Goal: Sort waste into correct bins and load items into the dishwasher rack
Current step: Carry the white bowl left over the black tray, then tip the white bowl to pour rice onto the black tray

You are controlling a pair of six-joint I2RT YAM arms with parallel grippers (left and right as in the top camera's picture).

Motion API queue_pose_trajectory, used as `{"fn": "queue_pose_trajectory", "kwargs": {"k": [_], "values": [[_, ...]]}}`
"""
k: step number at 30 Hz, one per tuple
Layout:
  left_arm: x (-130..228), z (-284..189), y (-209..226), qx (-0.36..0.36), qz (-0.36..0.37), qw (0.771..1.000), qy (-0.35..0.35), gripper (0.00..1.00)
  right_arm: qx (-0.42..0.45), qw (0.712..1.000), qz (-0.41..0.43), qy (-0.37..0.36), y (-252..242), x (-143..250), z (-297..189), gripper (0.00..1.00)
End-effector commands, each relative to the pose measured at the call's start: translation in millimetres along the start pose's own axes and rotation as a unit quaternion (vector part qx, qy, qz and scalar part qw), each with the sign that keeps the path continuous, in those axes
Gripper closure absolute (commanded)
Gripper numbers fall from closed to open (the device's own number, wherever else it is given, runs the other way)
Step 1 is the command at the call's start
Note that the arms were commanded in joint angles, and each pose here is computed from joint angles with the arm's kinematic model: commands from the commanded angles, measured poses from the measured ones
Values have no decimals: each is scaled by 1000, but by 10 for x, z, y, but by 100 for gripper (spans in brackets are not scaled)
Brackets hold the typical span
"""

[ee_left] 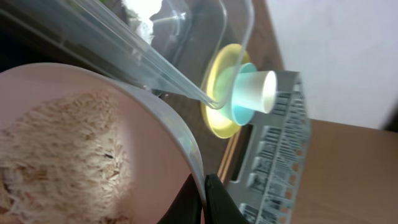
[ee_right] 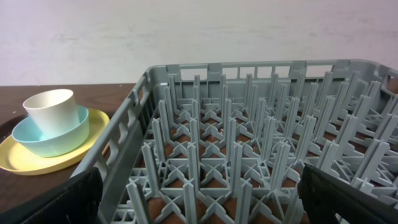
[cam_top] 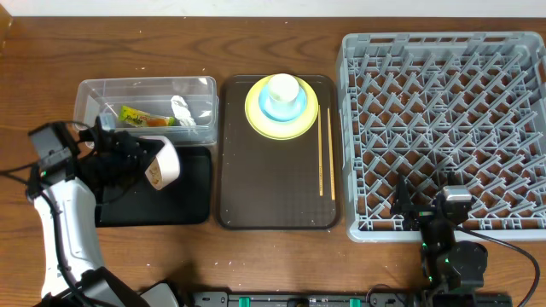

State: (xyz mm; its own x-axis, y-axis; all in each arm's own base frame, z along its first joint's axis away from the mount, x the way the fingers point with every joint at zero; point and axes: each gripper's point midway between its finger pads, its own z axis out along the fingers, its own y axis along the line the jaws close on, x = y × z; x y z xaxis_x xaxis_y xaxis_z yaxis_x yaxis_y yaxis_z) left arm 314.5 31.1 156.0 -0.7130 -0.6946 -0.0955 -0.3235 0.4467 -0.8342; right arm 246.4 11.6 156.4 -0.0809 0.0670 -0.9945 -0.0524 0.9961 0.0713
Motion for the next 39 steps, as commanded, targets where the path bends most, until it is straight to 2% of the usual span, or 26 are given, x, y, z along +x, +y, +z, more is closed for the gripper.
{"fn": "queue_pose_trajectory", "kwargs": {"k": [1,10,17,28,39], "values": [[52,-51,-60,74,-6,997,10,94,5,1000,7,2,-25,10,0,1],[-77,-93,4,174,-38,984,18,94,5,1000,7,2,-25,10,0,1],[-89,-65,-22,258,-71,962,56,94,5,1000,7,2,-25,10,0,1],[-109,-32,65,255,-138,954,71,94,5,1000,7,2,-25,10,0,1],[-188,-247,148,256,-174,950,38,94,5,1000,7,1,-26,10,0,1]]}}
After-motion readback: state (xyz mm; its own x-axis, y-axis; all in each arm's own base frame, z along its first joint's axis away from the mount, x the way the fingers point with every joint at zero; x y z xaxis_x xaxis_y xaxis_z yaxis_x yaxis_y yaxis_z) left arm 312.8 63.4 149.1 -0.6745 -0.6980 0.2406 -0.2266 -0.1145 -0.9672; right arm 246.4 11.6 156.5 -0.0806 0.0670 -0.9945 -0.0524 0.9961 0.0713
